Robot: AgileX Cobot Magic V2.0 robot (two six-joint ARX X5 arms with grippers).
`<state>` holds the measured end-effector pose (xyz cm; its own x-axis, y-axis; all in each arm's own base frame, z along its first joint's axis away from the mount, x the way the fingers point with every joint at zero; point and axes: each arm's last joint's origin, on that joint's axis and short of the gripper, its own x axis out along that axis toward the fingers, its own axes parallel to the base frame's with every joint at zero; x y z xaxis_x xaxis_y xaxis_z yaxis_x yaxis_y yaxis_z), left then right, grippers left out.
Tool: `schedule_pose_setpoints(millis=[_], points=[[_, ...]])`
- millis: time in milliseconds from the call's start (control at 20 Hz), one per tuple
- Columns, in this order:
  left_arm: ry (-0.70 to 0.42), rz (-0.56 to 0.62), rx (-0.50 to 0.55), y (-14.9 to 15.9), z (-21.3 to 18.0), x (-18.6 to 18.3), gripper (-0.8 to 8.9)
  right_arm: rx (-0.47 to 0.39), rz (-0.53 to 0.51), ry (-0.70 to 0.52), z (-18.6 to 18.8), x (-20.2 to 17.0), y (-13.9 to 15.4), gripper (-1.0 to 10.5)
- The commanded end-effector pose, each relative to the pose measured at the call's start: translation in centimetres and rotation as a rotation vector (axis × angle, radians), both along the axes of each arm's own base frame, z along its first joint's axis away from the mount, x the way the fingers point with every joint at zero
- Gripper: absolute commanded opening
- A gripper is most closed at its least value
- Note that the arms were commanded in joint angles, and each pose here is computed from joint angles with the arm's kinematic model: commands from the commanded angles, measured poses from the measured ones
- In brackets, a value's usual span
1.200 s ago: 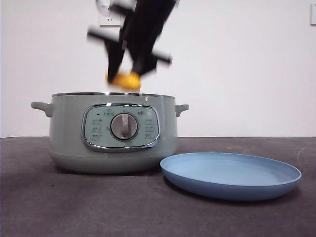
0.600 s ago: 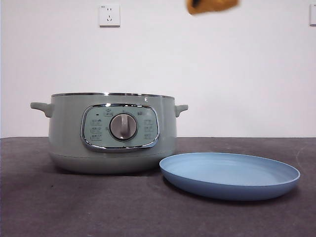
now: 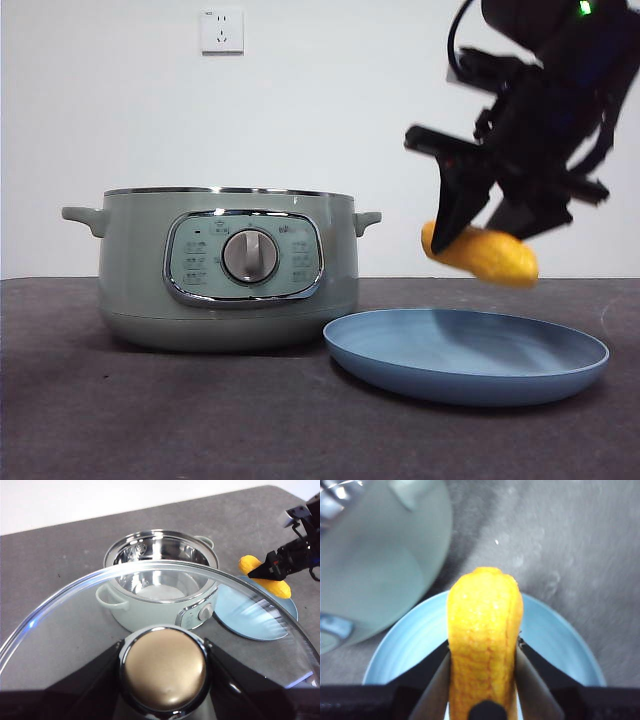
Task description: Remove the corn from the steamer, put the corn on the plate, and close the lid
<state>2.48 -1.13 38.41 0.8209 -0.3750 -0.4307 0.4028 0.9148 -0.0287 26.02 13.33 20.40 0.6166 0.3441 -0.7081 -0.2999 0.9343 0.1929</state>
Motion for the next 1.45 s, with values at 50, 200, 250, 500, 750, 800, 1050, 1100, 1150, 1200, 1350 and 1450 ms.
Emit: schedule_pose_setpoints(millis=[50, 200, 250, 500, 750, 800, 1050, 1100, 1150, 1200, 1350, 1450], points=[[-0.057, -0.001, -0.031, -0.1, 0.7, 0.3, -0.09, 0.055, -0.073, 0.029, -1.4, -0.1, 0.0, -0.2], [-0.069, -0.002, -0.036, -0.4, 0.9, 0.8, -0.09, 0.053, -0.104, 0.043, -2.7, 0.4, 0.5, -0.2], [-0.077, -0.002, -0.040, -0.4, 1.1, 1.0, -0.09, 0.052, -0.104, 0.059, -3.3, 0.5, 0.8, -0.2], [-0.083, -0.004, -0.039, -0.9, 1.4, 2.2, -0.09, -0.001, -0.098, 0.132, -6.3, 0.7, 1.9, -0.2], [-0.105, -0.016, -0.031, -1.8, 1.8, 4.1, -0.09, -0.028, -0.117, 0.129, -6.5, 0.7, 2.0, 0.8], [-0.108, -0.018, -0.027, -2.0, 1.9, 4.7, -0.09, -0.033, -0.118, 0.137, -6.6, 0.6, 1.9, 1.8], [-0.137, -0.058, -0.053, -3.9, 2.4, 8.7, -0.09, -0.032, -0.109, 0.131, -6.1, 0.4, 1.9, 5.8], [-0.145, -0.068, -0.060, -4.4, 2.4, 9.8, -0.09, -0.028, -0.100, 0.115, -5.5, 0.4, 1.8, 5.8], [-0.150, -0.068, -0.062, -4.9, 2.4, 10.9, -0.09, -0.023, -0.092, 0.095, -4.7, 0.1, 1.7, 5.8], [-0.151, -0.070, -0.059, -5.3, 2.2, 12.0, -0.09, -0.020, -0.083, 0.076, -3.9, -0.1, 1.5, 5.8], [-0.152, -0.080, -0.033, -6.8, 1.4, 15.5, -0.09, 0.011, -0.069, 0.001, 0.0, -1.8, 0.6, 5.8], [-0.160, -0.086, -0.021, -7.8, 0.6, 17.8, -0.09, 0.028, -0.055, -0.062, 2.8, -3.4, -0.4, 5.8]])
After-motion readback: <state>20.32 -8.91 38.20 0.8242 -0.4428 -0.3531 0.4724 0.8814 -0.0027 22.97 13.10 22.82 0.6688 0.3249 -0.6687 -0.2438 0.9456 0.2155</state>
